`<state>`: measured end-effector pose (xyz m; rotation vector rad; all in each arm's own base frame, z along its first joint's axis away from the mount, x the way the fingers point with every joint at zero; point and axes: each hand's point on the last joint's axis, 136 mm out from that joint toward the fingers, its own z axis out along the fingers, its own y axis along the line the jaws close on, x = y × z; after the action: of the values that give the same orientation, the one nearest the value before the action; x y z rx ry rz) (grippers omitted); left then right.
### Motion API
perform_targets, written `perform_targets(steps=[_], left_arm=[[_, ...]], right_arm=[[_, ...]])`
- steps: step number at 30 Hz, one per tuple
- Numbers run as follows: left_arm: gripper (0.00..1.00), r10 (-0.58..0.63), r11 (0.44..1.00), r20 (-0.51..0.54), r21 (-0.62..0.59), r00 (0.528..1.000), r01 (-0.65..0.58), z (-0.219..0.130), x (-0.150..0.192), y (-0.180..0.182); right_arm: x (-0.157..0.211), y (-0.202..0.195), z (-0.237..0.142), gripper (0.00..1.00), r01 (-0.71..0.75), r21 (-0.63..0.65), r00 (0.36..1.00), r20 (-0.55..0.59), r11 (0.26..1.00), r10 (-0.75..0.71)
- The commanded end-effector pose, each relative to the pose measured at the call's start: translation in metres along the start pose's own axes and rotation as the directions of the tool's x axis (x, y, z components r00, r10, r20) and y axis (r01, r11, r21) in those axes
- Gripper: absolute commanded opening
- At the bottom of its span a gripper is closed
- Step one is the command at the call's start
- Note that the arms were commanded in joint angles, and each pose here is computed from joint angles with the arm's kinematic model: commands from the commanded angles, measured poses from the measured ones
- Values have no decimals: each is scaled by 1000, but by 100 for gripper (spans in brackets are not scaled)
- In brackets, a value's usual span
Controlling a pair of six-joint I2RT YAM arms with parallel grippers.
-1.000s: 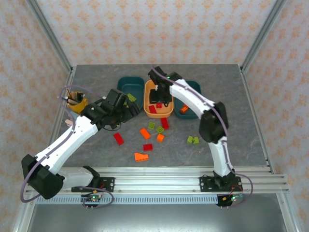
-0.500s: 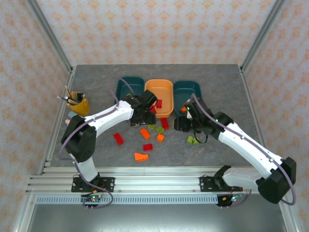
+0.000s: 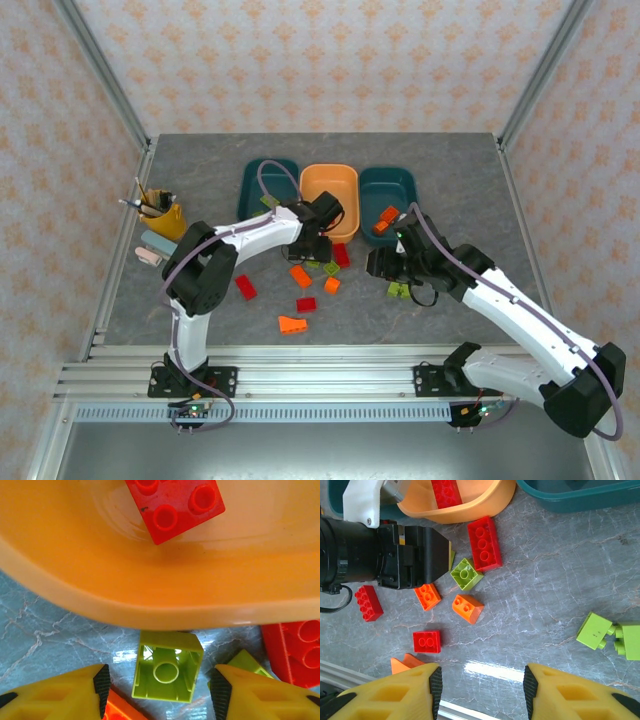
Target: Sort the legos into containers by color
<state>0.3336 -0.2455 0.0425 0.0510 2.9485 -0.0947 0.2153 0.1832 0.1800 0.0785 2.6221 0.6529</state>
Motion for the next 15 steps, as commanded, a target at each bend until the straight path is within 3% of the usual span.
perform_targets(steps=[1, 15], left_arm=[[57, 39, 999, 35, -13, 999, -39, 0, -9, -2], [44, 48, 998, 13, -40, 999, -48, 20, -9, -1]], right_arm=[[-8, 3, -2, 49, -4, 6, 999, 33, 1000, 4], [-8, 3, -2, 49, -1, 13, 1000, 31, 1000, 0]])
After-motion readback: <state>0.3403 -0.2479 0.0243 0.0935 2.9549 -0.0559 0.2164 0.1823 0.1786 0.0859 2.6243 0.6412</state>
